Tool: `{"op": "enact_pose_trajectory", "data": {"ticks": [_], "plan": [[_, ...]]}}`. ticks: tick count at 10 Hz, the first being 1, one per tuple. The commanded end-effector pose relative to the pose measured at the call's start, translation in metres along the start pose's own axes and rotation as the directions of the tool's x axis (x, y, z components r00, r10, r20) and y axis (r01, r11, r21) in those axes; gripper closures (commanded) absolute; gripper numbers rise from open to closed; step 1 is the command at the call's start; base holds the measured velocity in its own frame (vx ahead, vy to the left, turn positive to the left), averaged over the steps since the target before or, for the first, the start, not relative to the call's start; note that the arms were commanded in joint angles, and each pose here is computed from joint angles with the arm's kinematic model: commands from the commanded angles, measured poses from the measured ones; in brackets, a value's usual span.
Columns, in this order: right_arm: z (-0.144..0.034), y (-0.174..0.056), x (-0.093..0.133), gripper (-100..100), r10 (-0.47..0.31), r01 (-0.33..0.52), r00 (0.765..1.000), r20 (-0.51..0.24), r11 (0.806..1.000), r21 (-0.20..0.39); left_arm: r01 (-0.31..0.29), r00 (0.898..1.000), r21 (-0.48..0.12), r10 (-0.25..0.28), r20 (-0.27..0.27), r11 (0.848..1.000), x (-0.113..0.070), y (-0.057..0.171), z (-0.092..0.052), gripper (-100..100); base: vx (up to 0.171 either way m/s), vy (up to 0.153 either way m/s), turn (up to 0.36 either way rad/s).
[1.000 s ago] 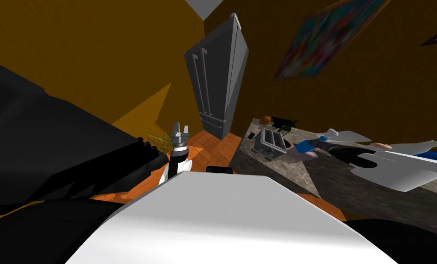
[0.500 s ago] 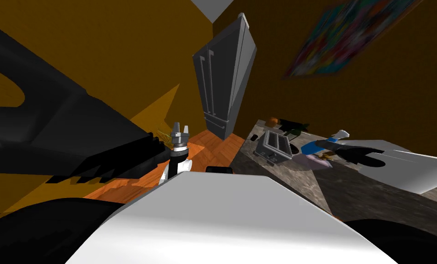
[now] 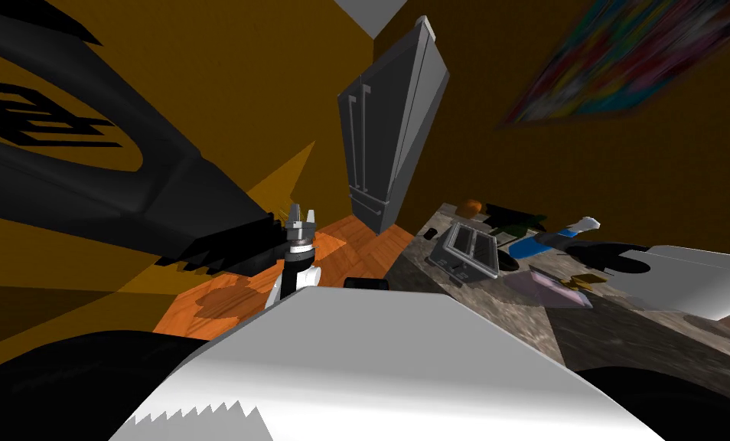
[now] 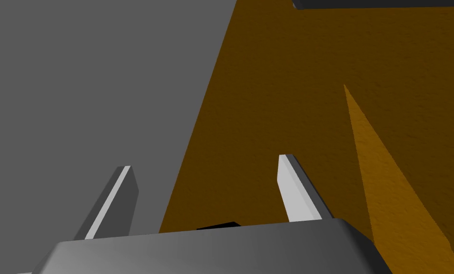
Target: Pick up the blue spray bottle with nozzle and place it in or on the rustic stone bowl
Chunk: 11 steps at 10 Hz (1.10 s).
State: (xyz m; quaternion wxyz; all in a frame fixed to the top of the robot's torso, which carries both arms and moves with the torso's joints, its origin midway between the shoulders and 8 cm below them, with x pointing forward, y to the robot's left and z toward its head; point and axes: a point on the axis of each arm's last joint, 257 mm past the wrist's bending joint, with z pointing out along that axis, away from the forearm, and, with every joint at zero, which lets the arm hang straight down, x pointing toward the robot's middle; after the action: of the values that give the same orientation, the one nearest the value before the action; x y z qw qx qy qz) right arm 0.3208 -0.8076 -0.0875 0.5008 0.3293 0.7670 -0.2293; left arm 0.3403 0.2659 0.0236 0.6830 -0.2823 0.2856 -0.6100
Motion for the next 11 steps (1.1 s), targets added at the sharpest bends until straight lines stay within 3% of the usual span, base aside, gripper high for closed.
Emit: {"op": "enact_pose_trajectory", "data": {"ticks": [1, 5, 6, 7, 11], "plan": [[0.000, 0.000, 0.000, -100, 0.000, 0.000, 1.000, 0.000, 1.000, 0.000, 0.000, 1.000, 0.000, 0.000, 0.000, 1.000, 0.000, 0.000, 0.000, 0, 0.000, 0.000, 0.000], [0.000, 0.000, 0.000, -100, 0.000, 0.000, 1.000, 0.000, 1.000, 0.000, 0.000, 1.000, 0.000, 0.000, 0.000, 1.000, 0.000, 0.000, 0.000, 0, 0.000, 0.000, 0.000], [0.000, 0.000, 0.000, 0, 0.000, 0.000, 1.000, 0.000, 1.000, 0.000, 0.000, 1.000, 0.000, 0.000, 0.000, 1.000, 0.000, 0.000, 0.000, 0, 0.000, 0.000, 0.000], [0.001, 0.019, -0.014, -100, -0.008, 0.008, 1.000, 0.009, 1.000, -0.015, 0.000, 1.000, 0.000, 0.000, 0.000, 1.000, 0.000, 0.000, 0.000, 0, -0.010, -0.004, -0.081], [0.001, 0.077, -0.044, -100, -0.026, 0.027, 0.999, 0.024, 0.998, -0.063, 0.000, 1.000, 0.000, 0.000, 0.000, 1.000, 0.000, 0.000, 0.000, 0, -0.020, -0.013, -0.136]]}}
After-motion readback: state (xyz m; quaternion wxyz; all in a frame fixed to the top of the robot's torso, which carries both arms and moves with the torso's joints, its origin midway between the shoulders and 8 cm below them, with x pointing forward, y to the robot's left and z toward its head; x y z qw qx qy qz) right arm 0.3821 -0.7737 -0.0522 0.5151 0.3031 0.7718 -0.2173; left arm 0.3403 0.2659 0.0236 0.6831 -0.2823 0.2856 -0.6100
